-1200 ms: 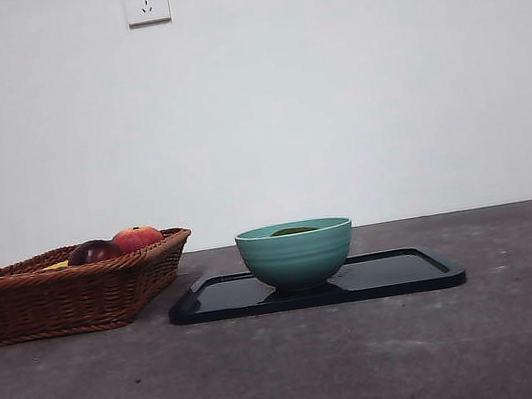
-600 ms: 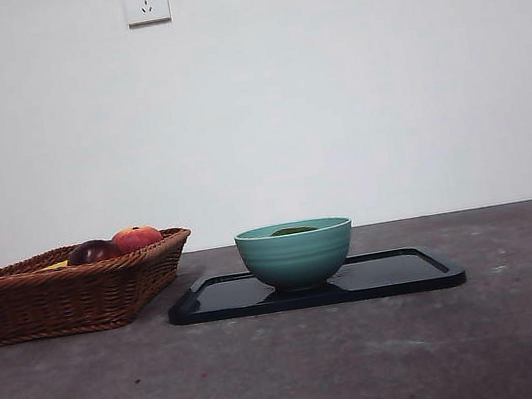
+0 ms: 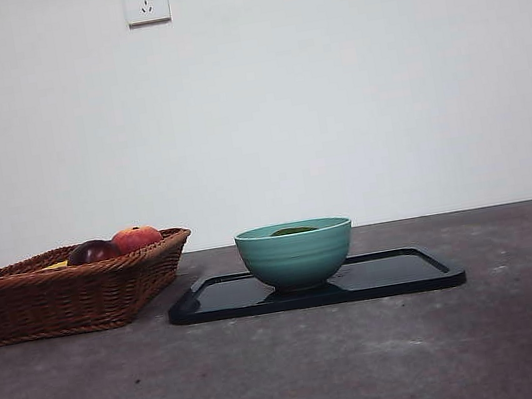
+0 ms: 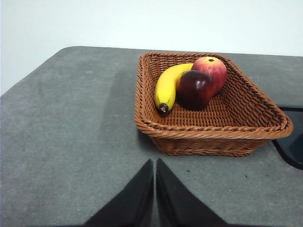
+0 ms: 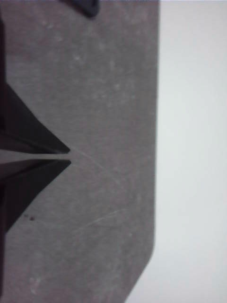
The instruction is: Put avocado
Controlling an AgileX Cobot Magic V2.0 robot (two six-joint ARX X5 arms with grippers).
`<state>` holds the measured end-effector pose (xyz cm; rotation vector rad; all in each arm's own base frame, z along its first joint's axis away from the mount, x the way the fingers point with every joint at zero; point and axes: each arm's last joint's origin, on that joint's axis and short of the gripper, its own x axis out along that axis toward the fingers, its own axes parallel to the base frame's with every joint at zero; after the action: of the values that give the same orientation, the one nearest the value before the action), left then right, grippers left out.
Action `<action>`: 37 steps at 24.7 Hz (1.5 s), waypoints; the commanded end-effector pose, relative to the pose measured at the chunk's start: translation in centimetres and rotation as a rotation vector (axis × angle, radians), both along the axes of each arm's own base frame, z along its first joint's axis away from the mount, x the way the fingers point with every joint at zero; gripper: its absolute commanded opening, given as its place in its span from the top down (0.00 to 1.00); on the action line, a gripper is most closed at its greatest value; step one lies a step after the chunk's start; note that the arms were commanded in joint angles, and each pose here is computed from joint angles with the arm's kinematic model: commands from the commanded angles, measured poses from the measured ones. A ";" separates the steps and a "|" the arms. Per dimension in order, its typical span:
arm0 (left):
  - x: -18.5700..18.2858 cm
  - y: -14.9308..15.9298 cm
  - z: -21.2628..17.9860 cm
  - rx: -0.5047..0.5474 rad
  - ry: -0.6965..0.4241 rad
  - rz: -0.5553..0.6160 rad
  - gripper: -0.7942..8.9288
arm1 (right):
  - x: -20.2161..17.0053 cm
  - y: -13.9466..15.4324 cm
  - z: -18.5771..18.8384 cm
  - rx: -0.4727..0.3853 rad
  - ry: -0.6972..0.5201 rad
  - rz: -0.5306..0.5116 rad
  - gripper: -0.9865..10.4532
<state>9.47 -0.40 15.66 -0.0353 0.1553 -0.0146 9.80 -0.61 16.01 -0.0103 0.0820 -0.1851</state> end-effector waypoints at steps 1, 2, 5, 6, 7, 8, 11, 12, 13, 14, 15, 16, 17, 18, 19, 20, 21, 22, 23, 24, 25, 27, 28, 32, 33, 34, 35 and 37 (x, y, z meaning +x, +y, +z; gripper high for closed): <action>0.1 0.0 -0.8 0.013 0.024 0.004 0.91 | -0.1 0.1 -0.6 0.006 0.045 0.028 0.90; 0.1 0.0 -0.8 0.013 0.024 0.004 0.91 | -0.2 0.1 -0.8 0.007 0.060 0.043 0.90; 0.1 0.0 -0.8 0.013 0.024 0.004 0.91 | -0.2 0.2 -0.9 0.003 0.080 0.108 0.90; 0.1 0.0 -0.8 0.013 0.024 0.004 0.91 | -0.2 0.3 -1.0 0.003 0.082 0.132 0.90; 0.1 0.0 -0.8 0.013 0.024 0.004 0.91 | -0.2 0.4 -1.0 0.006 0.084 0.161 0.90; 0.1 0.0 -0.8 0.013 0.024 0.004 0.91 | -0.2 0.4 -1.0 0.008 0.089 0.177 0.90; 0.1 0.0 -0.8 0.013 0.024 0.004 0.91 | -0.2 0.4 -1.1 0.000 0.096 0.179 0.90; 0.1 0.0 -0.8 0.013 0.024 0.004 0.91 | -0.2 0.3 -1.1 0.000 0.097 0.175 0.90; 0.1 0.0 -0.8 0.013 0.024 0.004 0.91 | -0.2 0.3 -1.1 0.000 0.096 0.170 0.90; 0.1 0.0 -0.8 0.013 0.024 0.004 0.91 | -0.2 0.2 -1.1 0.001 0.095 0.164 0.90; 0.1 0.0 -0.8 0.013 0.024 0.004 0.91 | -0.2 0.2 -1.1 0.002 0.092 0.158 0.90; 0.1 0.0 -0.8 0.013 0.024 0.004 0.91 | -0.2 0.1 -1.0 0.005 0.087 0.153 0.90; 0.1 0.0 -0.8 0.013 0.024 0.004 0.91 | -0.2 0.1 -1.0 0.005 0.083 0.151 0.90; 0.1 0.0 -0.8 0.013 0.024 0.004 0.91 | -0.2 0.1 -0.9 0.004 0.076 0.147 0.90; 0.1 0.0 -0.8 0.013 0.024 0.004 0.91 | -0.2 0.0 -0.8 0.003 0.070 0.145 0.90; 0.1 0.0 -0.8 0.013 0.024 0.004 0.91 | -0.2 0.0 -0.8 0.002 0.066 0.144 0.90; 0.1 0.0 -0.8 0.013 0.024 0.004 0.91 | -0.2 0.0 -0.8 0.002 0.065 0.144 0.90; 0.1 0.0 -0.8 0.013 0.024 0.004 0.91 | -0.2 0.0 -0.8 0.002 0.065 0.144 0.90; 0.1 0.0 -0.8 0.013 0.024 0.004 0.91 | -0.2 0.0 -0.8 0.002 0.065 0.144 0.90; 0.1 0.0 -0.8 0.013 0.024 0.004 0.91 | -0.2 0.0 -0.8 0.002 0.065 0.144 0.90; 0.1 0.0 -0.8 0.013 0.024 0.004 0.91 | -0.2 0.0 -0.8 0.002 0.065 0.144 0.90; 0.1 0.0 -0.8 0.013 0.024 0.004 0.91 | -0.2 0.0 -0.8 0.002 0.065 0.144 0.90; 0.1 0.0 -0.8 0.013 0.024 0.004 0.91 | -0.2 0.0 -0.8 0.002 0.065 0.144 0.90; 0.1 0.0 -0.8 0.013 0.024 0.004 0.91 | -0.2 0.0 -0.8 0.002 0.065 0.144 0.90; 0.1 0.0 -0.8 0.013 0.024 0.004 0.91 | -0.2 0.0 -0.8 0.002 0.065 0.144 0.90; 0.1 0.0 -0.8 0.013 0.024 0.004 0.91 | -0.2 0.0 -0.8 0.002 0.065 0.144 0.90; 0.1 0.0 -0.8 0.013 0.024 0.004 0.91 | -0.2 0.0 -0.8 0.002 0.065 0.144 0.90; 0.1 0.0 -0.8 0.013 0.024 0.004 0.91 | -0.2 0.0 -0.8 0.002 0.065 0.144 0.90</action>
<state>9.47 -0.40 15.66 -0.0353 0.1553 -0.0146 9.57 -0.57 15.25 -0.0151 0.1554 -0.0398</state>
